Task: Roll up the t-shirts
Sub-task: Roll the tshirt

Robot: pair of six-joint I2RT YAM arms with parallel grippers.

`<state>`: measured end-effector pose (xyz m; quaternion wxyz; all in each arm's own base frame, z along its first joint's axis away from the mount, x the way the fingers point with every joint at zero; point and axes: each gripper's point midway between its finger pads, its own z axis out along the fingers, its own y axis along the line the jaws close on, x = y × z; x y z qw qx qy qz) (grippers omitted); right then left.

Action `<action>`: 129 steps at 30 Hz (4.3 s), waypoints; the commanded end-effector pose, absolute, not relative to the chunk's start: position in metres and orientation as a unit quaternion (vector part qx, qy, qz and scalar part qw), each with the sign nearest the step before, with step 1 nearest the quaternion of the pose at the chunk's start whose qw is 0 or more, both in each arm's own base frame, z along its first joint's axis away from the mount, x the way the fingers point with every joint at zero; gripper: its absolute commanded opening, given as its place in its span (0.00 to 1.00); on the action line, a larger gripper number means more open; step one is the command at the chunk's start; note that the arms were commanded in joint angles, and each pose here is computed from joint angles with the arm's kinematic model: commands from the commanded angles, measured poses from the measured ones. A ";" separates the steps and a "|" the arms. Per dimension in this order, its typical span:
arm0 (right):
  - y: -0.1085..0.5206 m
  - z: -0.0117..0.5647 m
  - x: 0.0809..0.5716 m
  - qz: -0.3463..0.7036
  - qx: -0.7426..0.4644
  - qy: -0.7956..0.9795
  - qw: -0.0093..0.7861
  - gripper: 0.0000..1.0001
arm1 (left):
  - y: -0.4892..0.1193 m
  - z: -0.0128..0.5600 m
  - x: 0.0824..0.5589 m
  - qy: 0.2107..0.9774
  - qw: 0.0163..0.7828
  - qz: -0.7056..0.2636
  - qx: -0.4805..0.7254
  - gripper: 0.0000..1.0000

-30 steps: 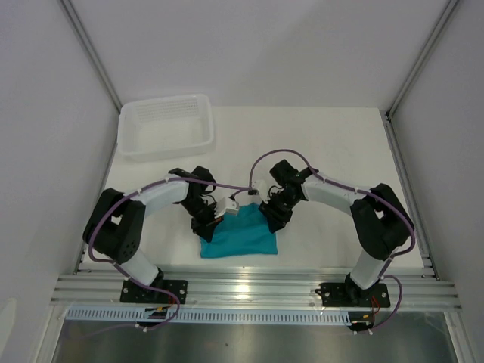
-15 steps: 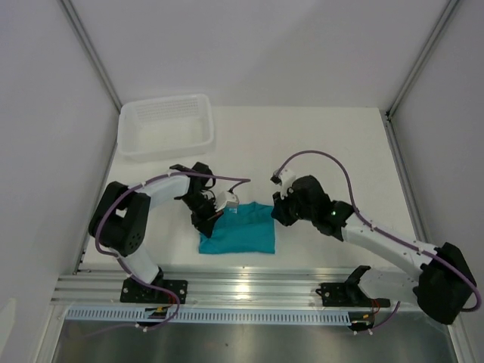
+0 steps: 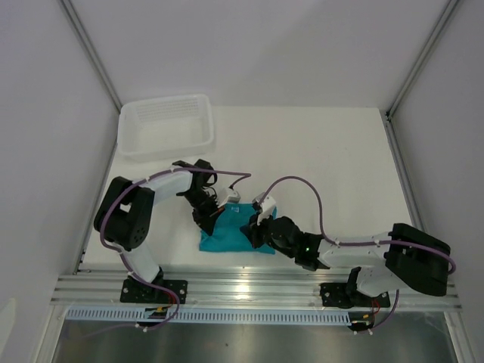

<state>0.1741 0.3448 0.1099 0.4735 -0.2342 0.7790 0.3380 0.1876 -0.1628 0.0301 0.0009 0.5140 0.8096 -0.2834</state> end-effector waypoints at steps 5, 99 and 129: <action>0.361 0.106 0.193 0.338 -0.194 0.765 0.513 0.00 | -0.167 0.036 0.199 0.812 0.012 -0.286 0.508 0.04; 0.326 0.037 0.220 0.249 -0.118 0.852 0.444 0.00 | -0.159 0.018 0.194 0.635 0.285 0.002 0.718 0.76; 0.319 0.032 0.221 0.244 -0.118 0.859 0.434 0.00 | -0.183 0.059 0.190 0.576 0.326 -0.029 0.749 0.82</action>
